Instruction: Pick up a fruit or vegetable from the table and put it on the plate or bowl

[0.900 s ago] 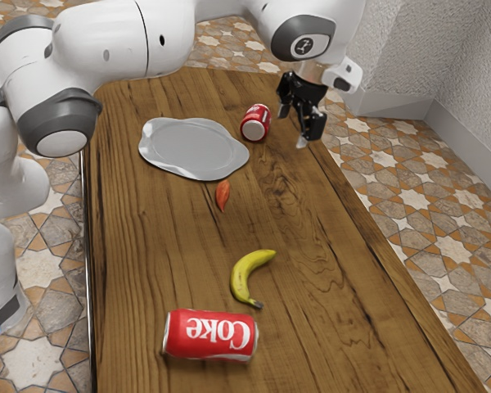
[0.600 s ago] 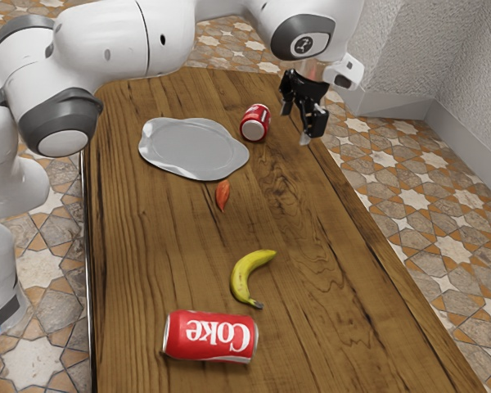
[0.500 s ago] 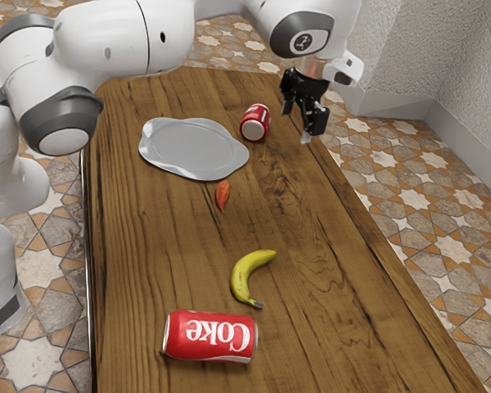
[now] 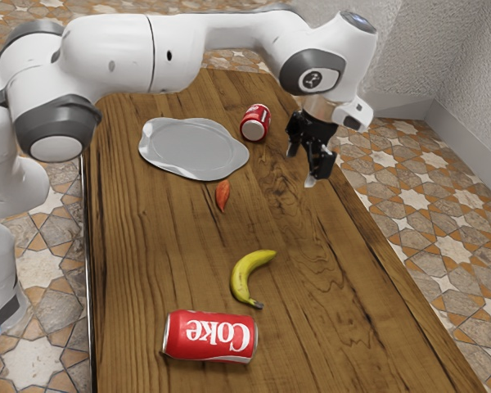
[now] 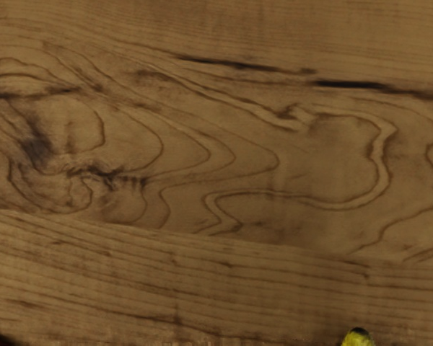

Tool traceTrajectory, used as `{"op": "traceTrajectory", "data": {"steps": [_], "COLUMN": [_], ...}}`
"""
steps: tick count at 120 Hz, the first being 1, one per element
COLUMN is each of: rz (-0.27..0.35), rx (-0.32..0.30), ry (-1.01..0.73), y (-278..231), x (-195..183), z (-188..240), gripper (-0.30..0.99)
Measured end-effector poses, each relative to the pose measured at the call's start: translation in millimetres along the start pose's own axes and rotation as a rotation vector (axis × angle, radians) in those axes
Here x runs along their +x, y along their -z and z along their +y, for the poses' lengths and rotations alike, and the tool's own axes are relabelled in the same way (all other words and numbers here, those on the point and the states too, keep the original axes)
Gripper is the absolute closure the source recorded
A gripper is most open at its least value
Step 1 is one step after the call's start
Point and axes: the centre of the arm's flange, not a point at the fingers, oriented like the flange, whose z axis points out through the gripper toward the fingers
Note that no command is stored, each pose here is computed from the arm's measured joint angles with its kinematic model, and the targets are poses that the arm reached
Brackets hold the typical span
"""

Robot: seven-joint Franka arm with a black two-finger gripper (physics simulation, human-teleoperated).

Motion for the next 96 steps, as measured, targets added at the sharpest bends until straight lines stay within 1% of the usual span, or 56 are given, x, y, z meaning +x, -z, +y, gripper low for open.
{"op": "traceTrajectory", "data": {"steps": [9, 16, 22, 30, 45, 56, 64, 77, 82, 96], "rz": [-0.072, -0.115, -0.148, -0.196, -0.243, -0.261, -0.286, -0.304, -0.299, -0.298], "rx": [-0.095, -0.160, -0.190, -0.208, -0.221, -0.221, -0.219, -0.215, -0.207, -0.140], "ry": [0.086, 0.130, 0.144, 0.144, 0.146, 0.161, 0.174, 0.157, 0.141, 0.089], "y": [-31.1, -42.3, -48.2, -57.8, -66.9, -72.2, -85.1, -102.2, -105.6, -129.9], "x": [-3.5, -9.0, -15.7, -34.1, -50.4, -54.6, -58.9, -68.8, -72.5, -91.1], "z": [-17.8, -24.1, -18.0, 0.1, 16.4, 15.2, 15.0, 32.6, 43.4, 69.7], "gripper": [0.00, 0.00, 0.00, 0.00, 0.00, 0.00, 0.00, 0.00, 0.00, 0.00]}}
